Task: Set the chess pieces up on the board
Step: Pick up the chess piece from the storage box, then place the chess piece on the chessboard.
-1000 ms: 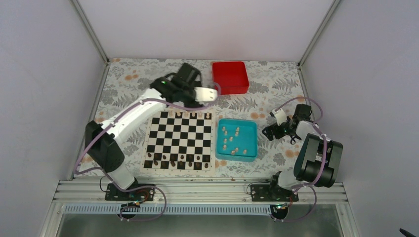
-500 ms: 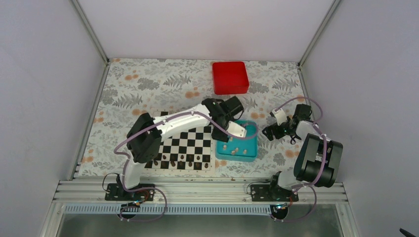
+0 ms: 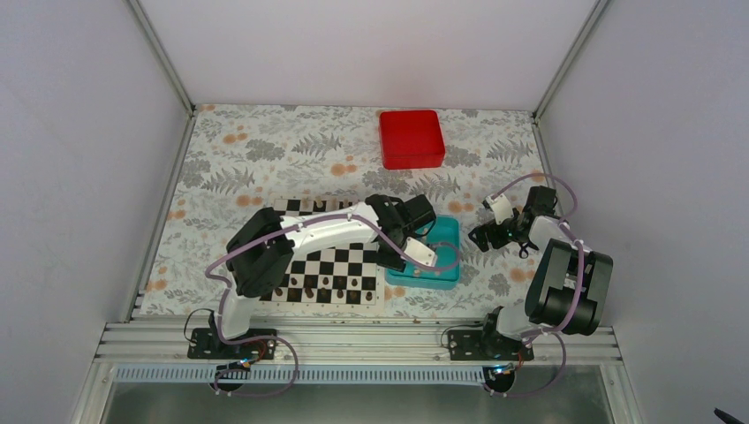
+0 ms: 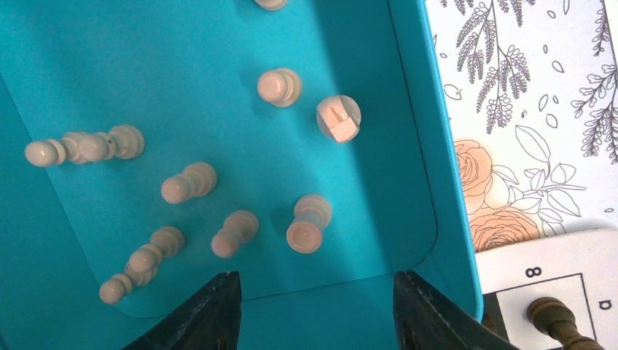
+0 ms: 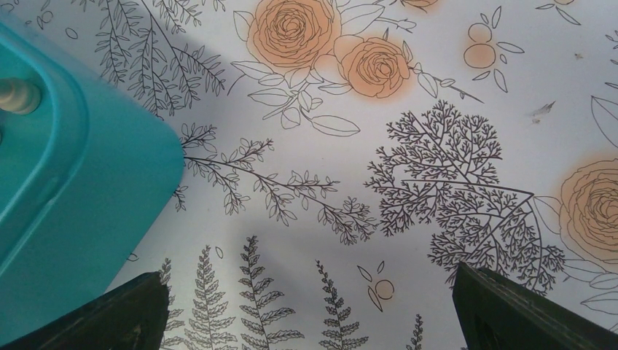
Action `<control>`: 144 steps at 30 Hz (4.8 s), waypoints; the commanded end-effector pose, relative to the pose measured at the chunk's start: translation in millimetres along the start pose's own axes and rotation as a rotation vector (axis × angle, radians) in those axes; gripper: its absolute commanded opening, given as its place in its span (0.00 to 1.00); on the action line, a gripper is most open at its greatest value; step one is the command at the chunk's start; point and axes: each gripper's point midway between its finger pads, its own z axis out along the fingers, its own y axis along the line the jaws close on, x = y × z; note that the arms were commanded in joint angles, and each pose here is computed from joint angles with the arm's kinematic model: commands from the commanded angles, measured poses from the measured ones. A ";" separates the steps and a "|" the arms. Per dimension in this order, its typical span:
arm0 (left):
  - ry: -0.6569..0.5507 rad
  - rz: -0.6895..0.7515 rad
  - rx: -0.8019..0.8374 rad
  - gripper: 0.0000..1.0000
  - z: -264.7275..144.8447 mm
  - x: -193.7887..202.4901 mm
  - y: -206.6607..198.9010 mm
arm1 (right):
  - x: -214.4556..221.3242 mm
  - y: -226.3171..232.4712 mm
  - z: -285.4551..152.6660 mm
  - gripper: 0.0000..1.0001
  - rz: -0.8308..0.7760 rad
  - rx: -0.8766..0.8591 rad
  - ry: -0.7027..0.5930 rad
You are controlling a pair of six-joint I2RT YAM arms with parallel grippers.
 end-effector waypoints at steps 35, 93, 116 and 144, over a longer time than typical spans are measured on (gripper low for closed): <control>0.034 0.043 0.037 0.28 33.4 -4.4 1.0 | 4.0 2.2 3.3 1.00 -0.006 -0.019 -0.004; -0.006 -0.708 -0.380 0.15 -116.8 352.1 103.3 | 13.0 -0.2 8.6 1.00 0.026 -0.058 0.034; 0.045 -0.798 -0.197 0.15 -37.8 379.7 66.9 | 22.9 4.0 16.7 1.00 0.034 -0.080 0.051; 0.076 -0.784 -0.210 0.14 -65.7 379.0 68.1 | 29.8 6.4 22.6 1.00 0.042 -0.097 0.068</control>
